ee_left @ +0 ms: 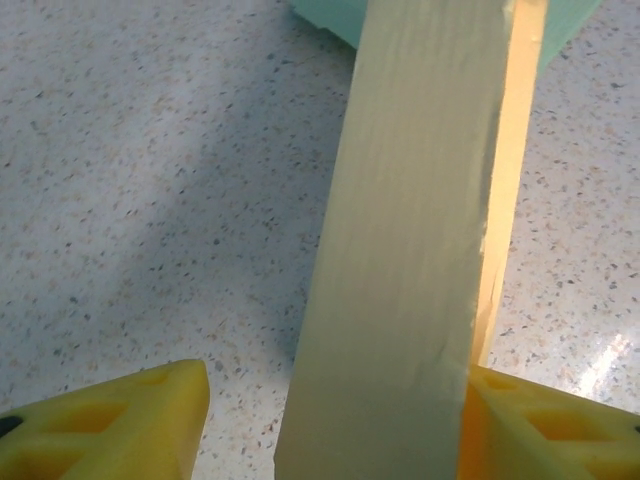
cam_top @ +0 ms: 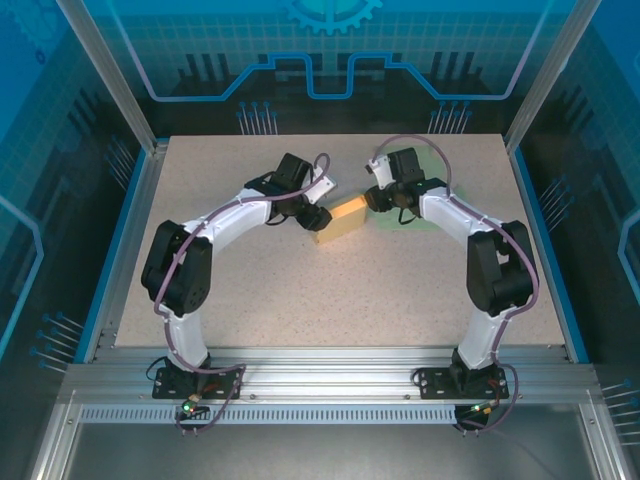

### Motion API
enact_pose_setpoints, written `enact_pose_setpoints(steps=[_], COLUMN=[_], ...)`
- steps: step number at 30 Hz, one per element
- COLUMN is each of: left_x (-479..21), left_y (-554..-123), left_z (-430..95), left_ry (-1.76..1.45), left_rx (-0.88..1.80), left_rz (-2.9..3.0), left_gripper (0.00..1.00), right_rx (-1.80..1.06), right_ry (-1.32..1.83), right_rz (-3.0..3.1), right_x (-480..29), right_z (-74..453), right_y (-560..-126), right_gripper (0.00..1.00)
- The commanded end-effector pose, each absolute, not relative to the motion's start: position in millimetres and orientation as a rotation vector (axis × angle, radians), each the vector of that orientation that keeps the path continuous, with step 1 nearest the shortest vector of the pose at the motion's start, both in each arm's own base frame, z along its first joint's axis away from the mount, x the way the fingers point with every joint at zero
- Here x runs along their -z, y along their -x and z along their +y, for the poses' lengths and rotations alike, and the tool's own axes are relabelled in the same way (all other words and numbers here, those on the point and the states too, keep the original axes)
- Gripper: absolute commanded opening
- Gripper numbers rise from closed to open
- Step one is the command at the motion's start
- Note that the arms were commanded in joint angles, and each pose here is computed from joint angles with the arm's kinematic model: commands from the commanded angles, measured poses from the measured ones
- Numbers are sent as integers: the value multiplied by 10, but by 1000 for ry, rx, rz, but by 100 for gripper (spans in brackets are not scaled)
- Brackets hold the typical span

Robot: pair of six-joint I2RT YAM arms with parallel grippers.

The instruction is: Fold the paper box

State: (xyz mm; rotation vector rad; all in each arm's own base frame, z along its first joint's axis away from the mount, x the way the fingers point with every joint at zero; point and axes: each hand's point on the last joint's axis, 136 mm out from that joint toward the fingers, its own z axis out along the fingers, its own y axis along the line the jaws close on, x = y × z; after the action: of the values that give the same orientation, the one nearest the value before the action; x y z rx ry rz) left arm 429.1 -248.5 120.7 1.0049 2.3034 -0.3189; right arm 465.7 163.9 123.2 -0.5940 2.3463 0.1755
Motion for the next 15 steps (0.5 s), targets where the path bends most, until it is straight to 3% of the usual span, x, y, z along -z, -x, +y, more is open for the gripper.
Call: enact_pose_setpoints(steps=[1, 3, 10, 15], left_x=[-1193, -1231, -1427, -1548], left_y=[-4152, -4190, -4355, -4270], left_z=[-2609, -2623, -2615, -2742], left_ry=[-1174, -1175, -1127, -1136], left_rx=[399, 396, 352, 476], left_rz=[2274, 2271, 2240, 2208], left_gripper=[73, 78, 79, 92], right_rx=[-228, -238, -248, -245], right_ry=[541, 524, 505, 496], right_rz=[2316, 2316, 2319, 2318], right_x=[-1394, -1407, -1436, -1457], right_z=[1587, 1567, 1551, 1535], right_y=[-4624, -4607, -4582, -4573], right_gripper=[39, 39, 40, 40])
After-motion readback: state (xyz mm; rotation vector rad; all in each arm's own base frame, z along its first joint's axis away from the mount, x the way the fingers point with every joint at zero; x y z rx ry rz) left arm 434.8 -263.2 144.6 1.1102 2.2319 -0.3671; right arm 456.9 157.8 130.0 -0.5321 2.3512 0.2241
